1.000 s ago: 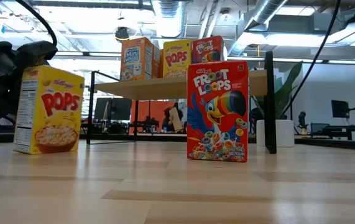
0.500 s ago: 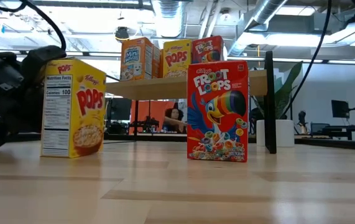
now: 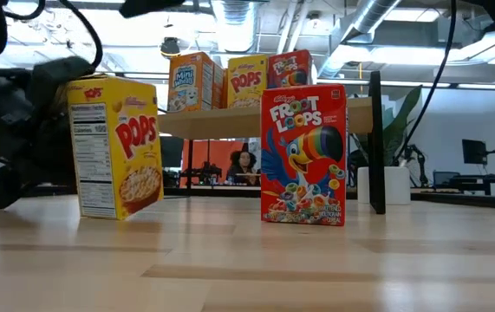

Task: Stack cereal on shelf
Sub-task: Put the yellow cereal box aligned with the other orange cereal box on the shelf

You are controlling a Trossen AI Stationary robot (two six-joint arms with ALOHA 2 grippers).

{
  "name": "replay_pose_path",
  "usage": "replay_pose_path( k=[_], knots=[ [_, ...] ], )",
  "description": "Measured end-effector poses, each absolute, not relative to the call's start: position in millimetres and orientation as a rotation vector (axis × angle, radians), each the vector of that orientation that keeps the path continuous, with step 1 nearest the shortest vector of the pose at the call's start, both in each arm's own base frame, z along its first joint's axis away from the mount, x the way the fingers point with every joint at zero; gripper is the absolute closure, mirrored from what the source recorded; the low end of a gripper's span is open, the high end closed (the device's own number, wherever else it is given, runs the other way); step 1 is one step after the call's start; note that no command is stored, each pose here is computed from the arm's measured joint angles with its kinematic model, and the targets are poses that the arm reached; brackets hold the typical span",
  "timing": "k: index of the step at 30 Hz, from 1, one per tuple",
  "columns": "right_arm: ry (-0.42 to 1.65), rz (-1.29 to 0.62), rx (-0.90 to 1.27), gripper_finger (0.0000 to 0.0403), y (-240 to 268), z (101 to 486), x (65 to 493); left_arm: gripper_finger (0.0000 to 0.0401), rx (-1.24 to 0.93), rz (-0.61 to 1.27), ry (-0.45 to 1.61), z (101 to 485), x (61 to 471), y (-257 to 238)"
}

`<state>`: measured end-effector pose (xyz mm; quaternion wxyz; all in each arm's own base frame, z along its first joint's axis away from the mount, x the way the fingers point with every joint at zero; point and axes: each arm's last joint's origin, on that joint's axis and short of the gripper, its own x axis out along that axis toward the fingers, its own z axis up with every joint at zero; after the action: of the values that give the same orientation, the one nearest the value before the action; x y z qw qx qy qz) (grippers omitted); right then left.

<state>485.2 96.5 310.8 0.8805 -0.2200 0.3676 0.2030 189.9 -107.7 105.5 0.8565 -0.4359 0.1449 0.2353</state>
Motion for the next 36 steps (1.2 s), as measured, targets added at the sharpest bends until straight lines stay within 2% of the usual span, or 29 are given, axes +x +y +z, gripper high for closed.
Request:
replay_pose_path(
  k=[9, 12, 21, 25, 30, 36],
  knots=[
    [0.761, 0.415, -0.471, 0.0067, 90, 312, 486, 0.0391, -0.873, 0.465, 0.237, 124, 189, -106],
    [0.775, 0.417, -0.47, 0.0069, 88, 311, 485, 0.0361, -0.854, 0.452, 0.235, 128, 188, -106],
    [0.74, 0.471, -0.548, 0.0062, 83, 312, 487, 0.0211, -0.869, 0.437, 0.291, 127, 186, -105],
    [0.747, 0.494, -0.548, 0.0066, 72, 311, 488, 0.0159, -0.887, 0.462, 0.308, 124, 184, -104],
    [0.736, 0.536, -0.601, 0.007, 64, 311, 488, 0.0129, -0.881, 0.479, 0.31, 123, 185, -101],
    [0.734, 0.564, -0.576, 0.0071, 60, 298, 496, 0.0126, -0.885, 0.497, 0.303, 123, 187, -98]
  ],
)
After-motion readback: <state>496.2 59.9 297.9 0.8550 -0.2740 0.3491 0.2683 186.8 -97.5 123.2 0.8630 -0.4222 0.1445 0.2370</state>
